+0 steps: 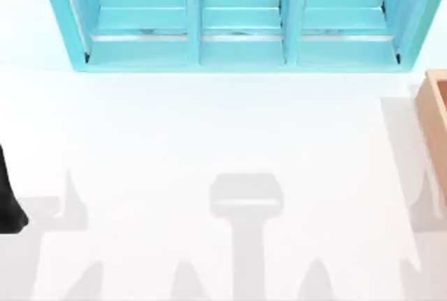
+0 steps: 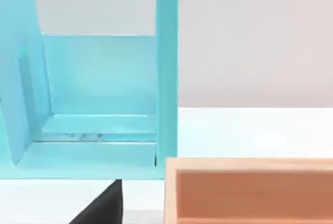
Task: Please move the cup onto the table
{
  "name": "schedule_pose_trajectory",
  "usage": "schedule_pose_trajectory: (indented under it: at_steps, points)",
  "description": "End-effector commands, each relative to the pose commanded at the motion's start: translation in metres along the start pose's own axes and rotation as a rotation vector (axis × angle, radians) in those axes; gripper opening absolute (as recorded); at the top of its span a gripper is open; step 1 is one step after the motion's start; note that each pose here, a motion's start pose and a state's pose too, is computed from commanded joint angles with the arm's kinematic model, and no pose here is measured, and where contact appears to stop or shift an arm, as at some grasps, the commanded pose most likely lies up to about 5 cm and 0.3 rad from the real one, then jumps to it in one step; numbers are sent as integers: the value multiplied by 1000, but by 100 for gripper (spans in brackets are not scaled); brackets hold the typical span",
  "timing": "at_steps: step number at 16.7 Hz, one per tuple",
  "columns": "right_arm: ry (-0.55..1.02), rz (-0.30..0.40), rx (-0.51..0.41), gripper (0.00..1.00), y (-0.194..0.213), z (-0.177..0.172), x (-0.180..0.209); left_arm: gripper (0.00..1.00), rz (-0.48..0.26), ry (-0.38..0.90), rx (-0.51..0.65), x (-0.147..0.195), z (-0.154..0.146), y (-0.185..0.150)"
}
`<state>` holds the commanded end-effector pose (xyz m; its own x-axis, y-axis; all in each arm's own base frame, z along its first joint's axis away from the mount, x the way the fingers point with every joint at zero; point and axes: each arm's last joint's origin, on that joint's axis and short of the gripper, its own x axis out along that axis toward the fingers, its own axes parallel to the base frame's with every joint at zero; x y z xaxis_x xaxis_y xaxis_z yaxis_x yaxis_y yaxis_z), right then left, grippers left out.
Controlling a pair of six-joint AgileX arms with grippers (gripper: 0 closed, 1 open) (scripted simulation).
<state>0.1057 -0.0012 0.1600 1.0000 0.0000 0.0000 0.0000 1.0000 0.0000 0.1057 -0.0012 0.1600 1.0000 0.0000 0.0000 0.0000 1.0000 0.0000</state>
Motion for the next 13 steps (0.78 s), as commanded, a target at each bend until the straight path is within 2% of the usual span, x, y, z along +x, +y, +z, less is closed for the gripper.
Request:
schedule_pose_trajectory:
  at_steps: [3, 6, 9, 13]
  points:
    - [11, -6, -5, 100, -1, 2, 0, 100, 0, 0, 0, 0, 0, 0]
    - [106, -50, -44, 100, -5, 16, 1, 100, 0, 0, 0, 0, 0, 0]
    - [296, -97, -90, 100, -12, 43, 8, 100, 0, 0, 0, 0, 0, 0]
    - [668, -125, -117, 100, -27, 79, 36, 100, 0, 0, 0, 0, 0, 0]
